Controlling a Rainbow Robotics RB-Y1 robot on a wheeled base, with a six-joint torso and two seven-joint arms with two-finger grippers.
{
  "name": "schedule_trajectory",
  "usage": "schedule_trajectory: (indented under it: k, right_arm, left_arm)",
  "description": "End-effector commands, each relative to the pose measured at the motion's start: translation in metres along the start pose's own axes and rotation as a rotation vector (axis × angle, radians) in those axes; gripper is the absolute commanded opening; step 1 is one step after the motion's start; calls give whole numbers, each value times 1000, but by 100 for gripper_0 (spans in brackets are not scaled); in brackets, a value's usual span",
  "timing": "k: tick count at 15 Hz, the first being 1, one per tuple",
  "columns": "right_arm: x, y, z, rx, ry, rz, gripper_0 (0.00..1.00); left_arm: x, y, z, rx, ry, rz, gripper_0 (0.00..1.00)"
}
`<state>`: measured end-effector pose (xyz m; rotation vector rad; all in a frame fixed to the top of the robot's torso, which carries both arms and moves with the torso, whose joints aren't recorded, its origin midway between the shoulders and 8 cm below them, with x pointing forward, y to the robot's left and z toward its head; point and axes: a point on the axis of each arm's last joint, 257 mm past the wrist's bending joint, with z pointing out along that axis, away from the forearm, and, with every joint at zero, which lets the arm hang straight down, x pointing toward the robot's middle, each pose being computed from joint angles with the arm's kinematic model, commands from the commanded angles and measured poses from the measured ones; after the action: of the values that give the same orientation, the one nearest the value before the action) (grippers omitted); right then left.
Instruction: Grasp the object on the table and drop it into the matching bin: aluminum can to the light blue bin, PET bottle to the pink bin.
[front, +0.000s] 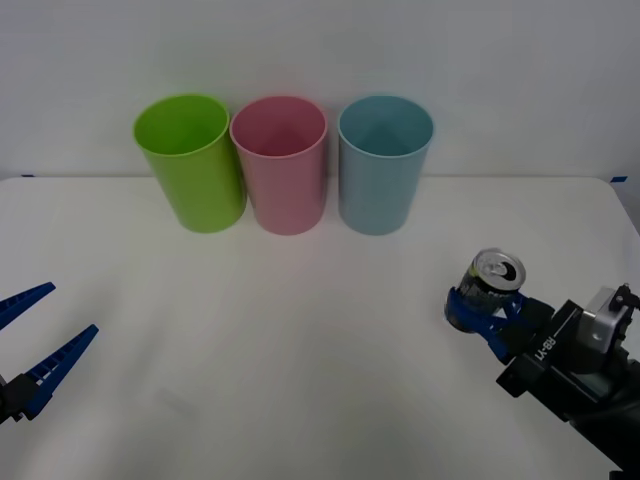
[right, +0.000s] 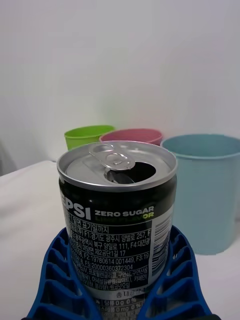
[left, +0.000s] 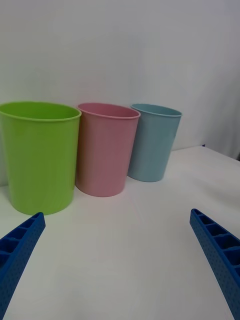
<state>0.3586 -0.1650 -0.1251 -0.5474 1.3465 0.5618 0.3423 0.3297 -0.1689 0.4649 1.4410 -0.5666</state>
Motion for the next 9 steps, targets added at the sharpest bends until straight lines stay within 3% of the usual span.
schedule_trajectory:
  k: [1, 5, 9]
  right_arm:
    - [-29, -3, 12, 15, -32, -18, 0]
    - [-65, -11, 42, 2, -89, -32, 0]
    - [-81, -30, 75, 35, -135, -54, 0]
  left_arm:
    - [0, 0, 0, 0, 0, 0, 100]
    - [0, 0, 0, 0, 0, 0, 100]
    - [0, 0, 0, 0, 0, 0, 100]
